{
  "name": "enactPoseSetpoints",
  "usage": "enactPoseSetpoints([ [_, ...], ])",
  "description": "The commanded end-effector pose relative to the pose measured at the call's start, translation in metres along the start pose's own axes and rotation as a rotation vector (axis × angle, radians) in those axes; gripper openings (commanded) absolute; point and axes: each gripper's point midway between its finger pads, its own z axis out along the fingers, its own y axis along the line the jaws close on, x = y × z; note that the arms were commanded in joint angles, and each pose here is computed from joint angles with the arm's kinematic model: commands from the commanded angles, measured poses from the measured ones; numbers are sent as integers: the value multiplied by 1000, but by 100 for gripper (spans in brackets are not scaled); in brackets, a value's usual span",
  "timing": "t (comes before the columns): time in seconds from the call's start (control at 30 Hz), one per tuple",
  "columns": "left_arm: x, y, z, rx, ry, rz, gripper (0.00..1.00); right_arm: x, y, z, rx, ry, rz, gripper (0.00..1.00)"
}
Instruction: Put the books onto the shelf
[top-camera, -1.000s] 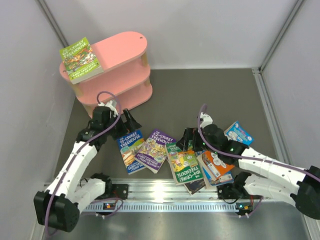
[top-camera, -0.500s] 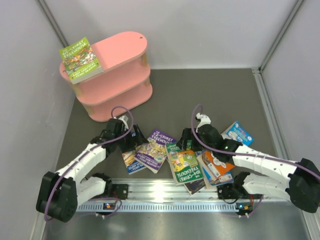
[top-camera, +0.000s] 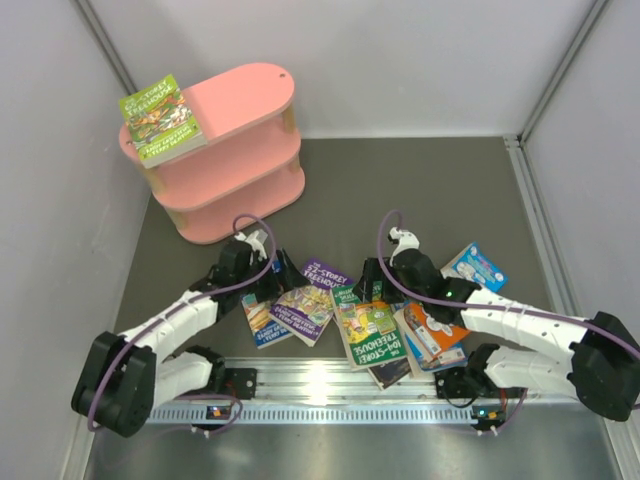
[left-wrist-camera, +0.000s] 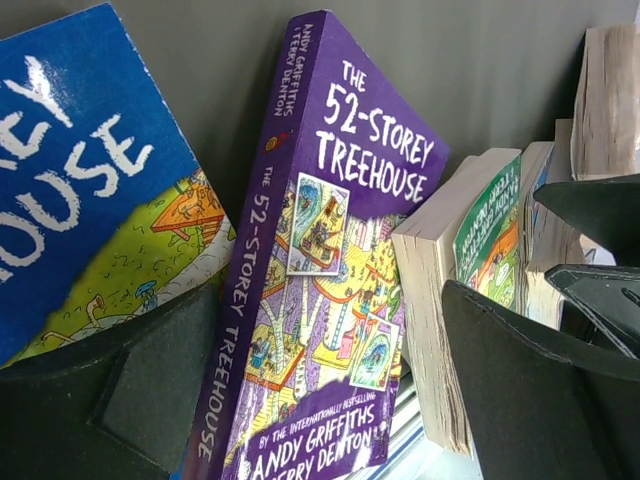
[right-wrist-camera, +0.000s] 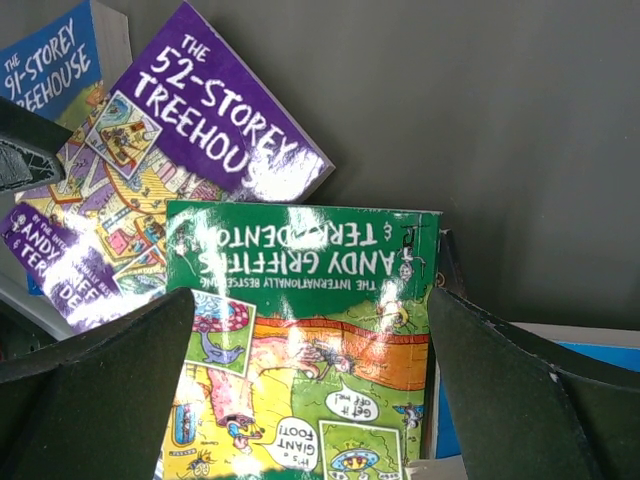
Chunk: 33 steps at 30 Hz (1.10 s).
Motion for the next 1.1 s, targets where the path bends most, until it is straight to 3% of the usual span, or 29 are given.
enactPoseSetpoints([
  [0.0,49,22,2,-48,166,-62,99,-16,15,2,-35,-56,-5,100],
  [0.17,63,25,4,-69,227,-58,85,-15,16,5,-37,-47,1,100],
  [0.2,66,27,5,-74,240,-62,74,-14,16,5,-37,-45,1,100],
  [0.33,80,26,6,-52,285,-59,53,-11,12,4,-31,-46,0,100],
  [0.5,88,21,6,-2,309,-67,40,-9,9,4,-22,-47,-1,100],
  [0.57,88,14,6,42,308,-62,25,-8,8,5,-20,-44,0,100],
  [0.63,86,7,7,81,302,-58,20,-8,8,6,-18,-41,1,100],
  [0.7,86,1,6,112,309,-64,0,-7,8,6,-21,-38,3,100],
  [1.07,51,-54,-9,284,209,-4,0,-6,6,4,-18,-41,1,100],
])
